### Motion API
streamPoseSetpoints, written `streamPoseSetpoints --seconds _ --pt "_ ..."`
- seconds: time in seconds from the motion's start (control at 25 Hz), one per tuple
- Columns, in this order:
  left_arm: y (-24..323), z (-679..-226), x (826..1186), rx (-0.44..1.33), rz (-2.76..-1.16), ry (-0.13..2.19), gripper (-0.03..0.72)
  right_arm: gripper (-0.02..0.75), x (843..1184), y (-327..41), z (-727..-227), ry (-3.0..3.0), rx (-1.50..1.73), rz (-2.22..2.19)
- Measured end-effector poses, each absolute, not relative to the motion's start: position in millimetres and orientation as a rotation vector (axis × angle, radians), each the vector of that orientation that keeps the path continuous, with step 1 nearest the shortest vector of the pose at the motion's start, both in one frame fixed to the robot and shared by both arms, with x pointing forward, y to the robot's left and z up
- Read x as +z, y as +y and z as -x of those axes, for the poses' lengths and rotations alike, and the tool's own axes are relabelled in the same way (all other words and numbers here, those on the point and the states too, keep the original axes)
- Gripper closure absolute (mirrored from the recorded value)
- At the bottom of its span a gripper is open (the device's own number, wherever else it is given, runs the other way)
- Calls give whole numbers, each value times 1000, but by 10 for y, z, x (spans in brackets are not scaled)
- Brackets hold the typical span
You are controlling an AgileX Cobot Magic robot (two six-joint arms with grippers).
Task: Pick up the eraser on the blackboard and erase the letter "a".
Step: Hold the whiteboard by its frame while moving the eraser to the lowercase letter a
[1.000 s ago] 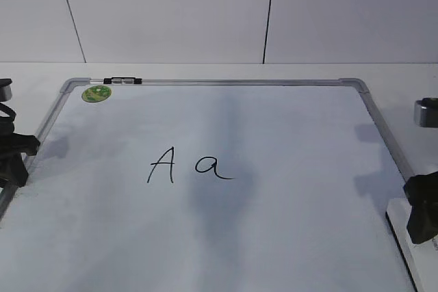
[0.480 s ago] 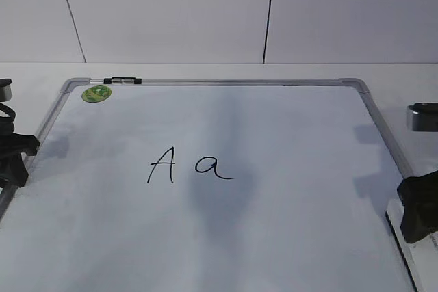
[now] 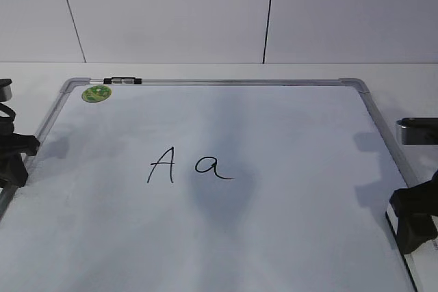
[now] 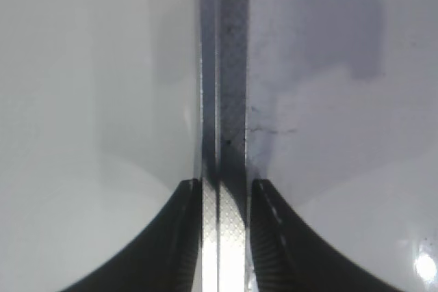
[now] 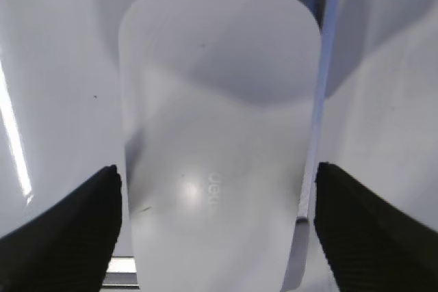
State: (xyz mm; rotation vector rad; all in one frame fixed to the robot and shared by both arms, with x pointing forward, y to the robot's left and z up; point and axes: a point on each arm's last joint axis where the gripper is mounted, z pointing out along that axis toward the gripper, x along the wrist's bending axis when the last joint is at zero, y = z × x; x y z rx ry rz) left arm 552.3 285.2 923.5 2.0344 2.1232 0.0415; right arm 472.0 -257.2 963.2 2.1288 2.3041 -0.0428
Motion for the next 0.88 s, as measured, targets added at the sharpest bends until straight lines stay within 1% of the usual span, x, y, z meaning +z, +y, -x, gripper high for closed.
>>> streamPoseSetpoints --seconds 0.44,0.88 --pt "2853 -5523 9235 42 -2035 2123 498 65 9526 -2564 -4782 2304 -52 -2128" --pt "2853 -5523 9235 42 -2035 2123 497 120 9526 -2564 -4786 2255 -45 -2175"
